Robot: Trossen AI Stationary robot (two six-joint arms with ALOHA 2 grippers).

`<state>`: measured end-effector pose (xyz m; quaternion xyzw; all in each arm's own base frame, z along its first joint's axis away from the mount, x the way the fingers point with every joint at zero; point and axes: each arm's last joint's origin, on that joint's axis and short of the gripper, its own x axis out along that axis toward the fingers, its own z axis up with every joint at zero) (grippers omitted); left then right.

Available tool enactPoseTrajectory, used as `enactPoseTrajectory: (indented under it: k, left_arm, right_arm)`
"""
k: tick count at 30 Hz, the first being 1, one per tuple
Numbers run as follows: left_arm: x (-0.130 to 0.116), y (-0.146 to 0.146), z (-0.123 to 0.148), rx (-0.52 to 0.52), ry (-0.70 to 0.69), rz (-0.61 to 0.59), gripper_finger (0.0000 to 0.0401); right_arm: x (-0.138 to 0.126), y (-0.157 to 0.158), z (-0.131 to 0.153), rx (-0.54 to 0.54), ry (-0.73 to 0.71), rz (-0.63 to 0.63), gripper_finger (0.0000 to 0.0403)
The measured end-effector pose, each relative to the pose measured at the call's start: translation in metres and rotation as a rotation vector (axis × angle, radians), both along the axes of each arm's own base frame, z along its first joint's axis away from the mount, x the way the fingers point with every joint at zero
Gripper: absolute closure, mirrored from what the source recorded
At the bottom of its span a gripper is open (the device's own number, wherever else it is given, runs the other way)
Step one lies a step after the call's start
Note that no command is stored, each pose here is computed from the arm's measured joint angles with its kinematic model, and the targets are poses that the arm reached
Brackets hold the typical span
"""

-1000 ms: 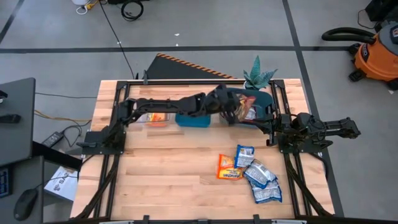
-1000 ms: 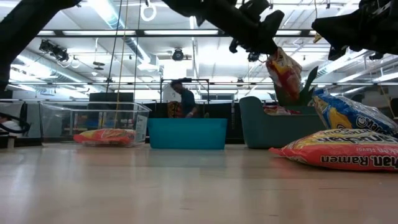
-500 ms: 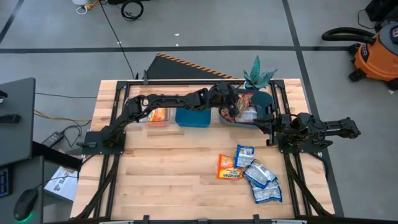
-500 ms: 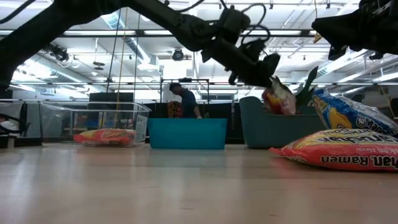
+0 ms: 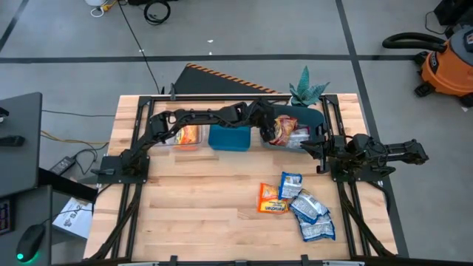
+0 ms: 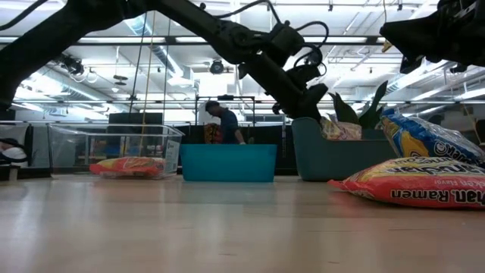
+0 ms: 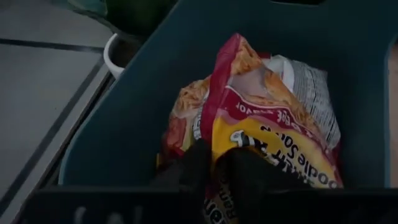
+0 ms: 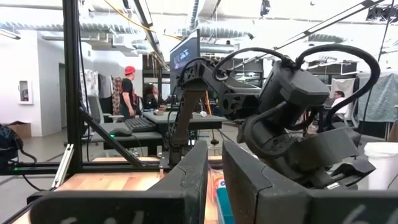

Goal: Sort Maruchan noodles
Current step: Put the red noodle pack into the dark blue bin, then put the blue noodle pack into the blue bin

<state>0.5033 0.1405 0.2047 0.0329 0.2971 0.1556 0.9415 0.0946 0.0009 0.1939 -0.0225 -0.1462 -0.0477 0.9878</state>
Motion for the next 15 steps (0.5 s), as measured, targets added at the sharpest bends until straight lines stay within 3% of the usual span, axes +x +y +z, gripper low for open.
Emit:
enactPoseTrajectory:
  k: [4, 9, 15]
  left_arm:
    - [-0.004, -0.007, 0.011, 0.060, 0.040, -0.010, 0.0273]
    - [-0.008, -0.025, 0.038, 0.225, 0.063, 0.030, 0.0214]
    - [-0.014, -0.066, 0.066, 0.230, 0.042, -0.064, 0.0198]
  right_arm:
    - [0.000, 0.000, 0.000, 0.000, 0.000, 0.000, 0.0348]
    - [0.000, 0.000, 0.000, 0.000, 0.000, 0.000, 0.0348]
    - [0.000, 0.000, 0.000, 0.000, 0.000, 0.000, 0.0348]
